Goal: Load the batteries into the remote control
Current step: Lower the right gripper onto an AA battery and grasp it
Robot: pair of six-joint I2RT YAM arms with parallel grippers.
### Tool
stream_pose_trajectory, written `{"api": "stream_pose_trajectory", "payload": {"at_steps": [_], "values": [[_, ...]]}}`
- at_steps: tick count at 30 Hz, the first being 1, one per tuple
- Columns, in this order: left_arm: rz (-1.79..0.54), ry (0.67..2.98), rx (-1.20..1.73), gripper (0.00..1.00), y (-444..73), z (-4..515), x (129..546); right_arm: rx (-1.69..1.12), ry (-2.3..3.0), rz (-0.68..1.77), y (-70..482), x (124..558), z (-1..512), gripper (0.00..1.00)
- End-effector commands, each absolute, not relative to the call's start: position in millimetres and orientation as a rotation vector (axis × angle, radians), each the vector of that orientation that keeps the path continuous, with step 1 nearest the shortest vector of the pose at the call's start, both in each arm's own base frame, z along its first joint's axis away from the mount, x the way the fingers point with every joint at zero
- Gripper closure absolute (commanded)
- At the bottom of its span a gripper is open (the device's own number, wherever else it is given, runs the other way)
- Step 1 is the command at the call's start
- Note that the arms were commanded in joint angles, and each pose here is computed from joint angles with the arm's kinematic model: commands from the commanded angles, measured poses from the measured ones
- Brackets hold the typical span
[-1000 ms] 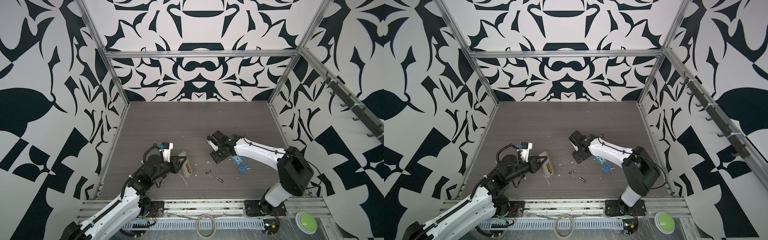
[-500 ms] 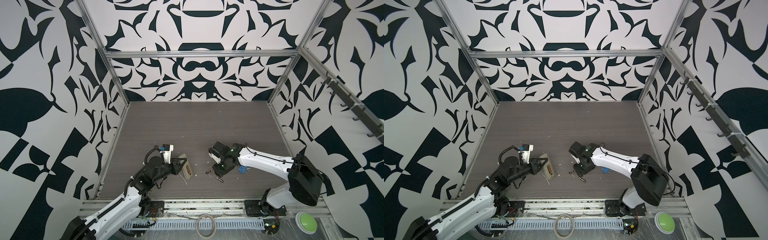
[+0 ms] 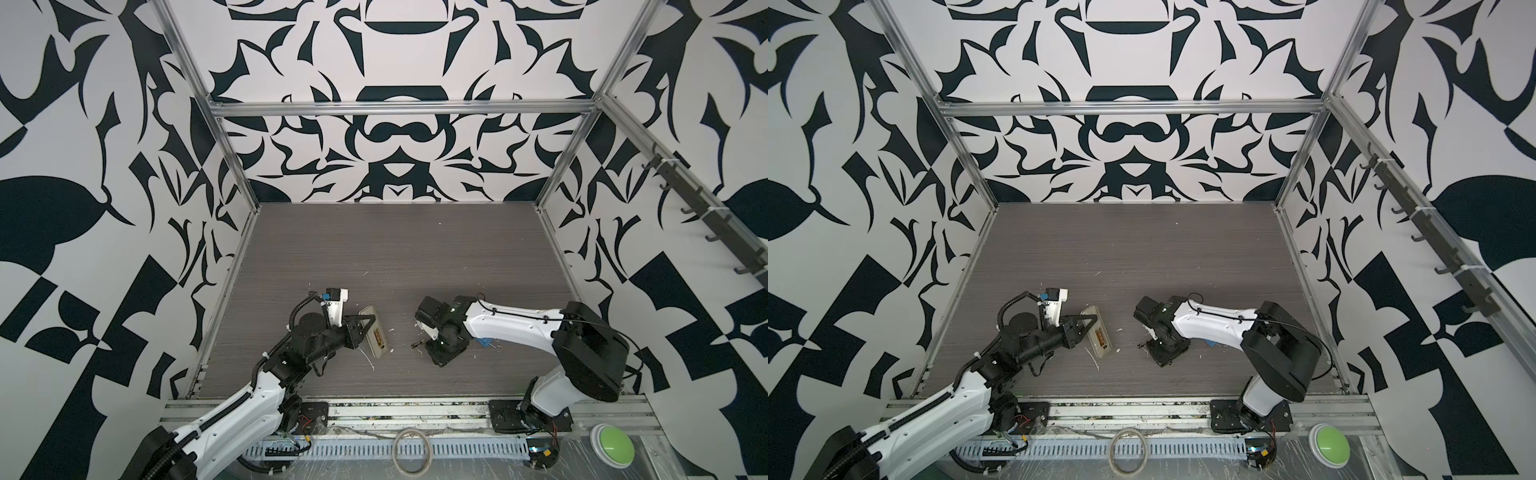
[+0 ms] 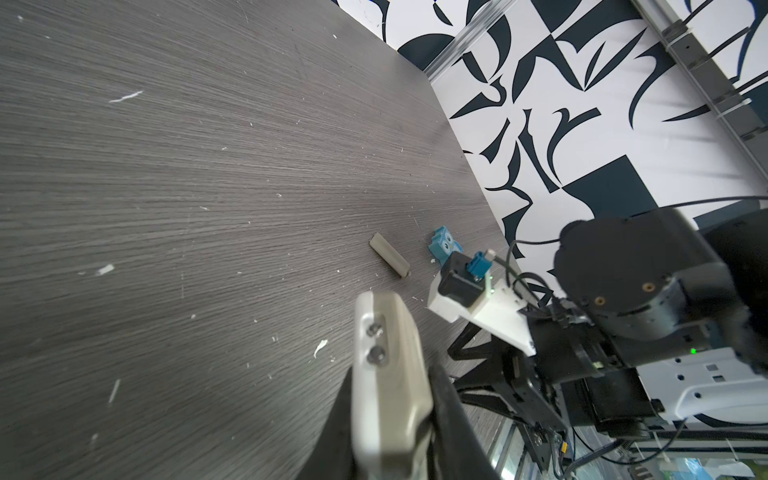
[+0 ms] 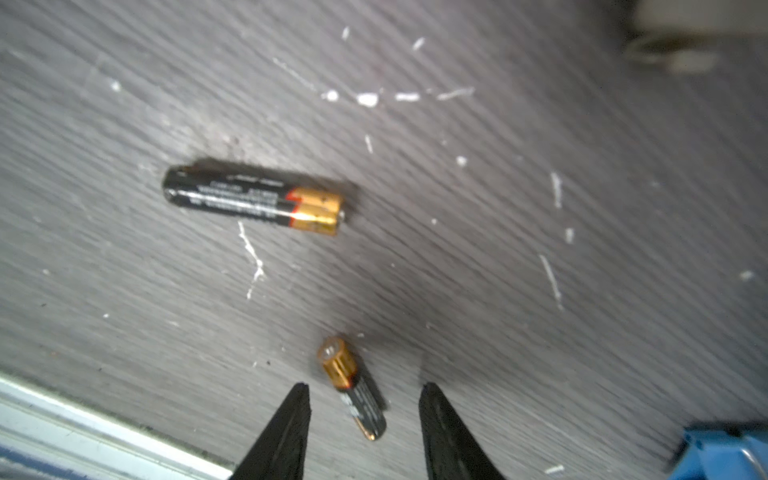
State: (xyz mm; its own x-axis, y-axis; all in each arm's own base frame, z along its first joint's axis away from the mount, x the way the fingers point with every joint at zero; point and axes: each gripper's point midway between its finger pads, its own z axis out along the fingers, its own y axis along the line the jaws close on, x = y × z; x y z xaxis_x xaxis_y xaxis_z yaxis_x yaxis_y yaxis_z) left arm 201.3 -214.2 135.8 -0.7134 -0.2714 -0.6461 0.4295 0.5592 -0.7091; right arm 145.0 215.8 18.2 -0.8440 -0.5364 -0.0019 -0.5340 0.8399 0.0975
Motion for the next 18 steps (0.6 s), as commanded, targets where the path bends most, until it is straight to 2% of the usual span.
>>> {"api": "stream_pose_trajectory", "payload": {"at_steps": [1, 8, 18], "values": [[-1.220, 2.021, 0.126, 1.00, -214.2, 136.6, 199.4, 0.875, -3.009, -0.176, 226.2, 149.5, 21.9, 0.54], [-1.215, 2.028, 0.122, 1.00, -213.4, 135.1, 199.2, 0.889, -3.003, -0.163, 229.9, 148.8, 17.5, 0.66], [-1.213, 2.030, 0.122, 1.00, -213.9, 133.2, 200.0, 0.906, -2.994, -0.160, 234.3, 148.9, 12.7, 0.74]]}}
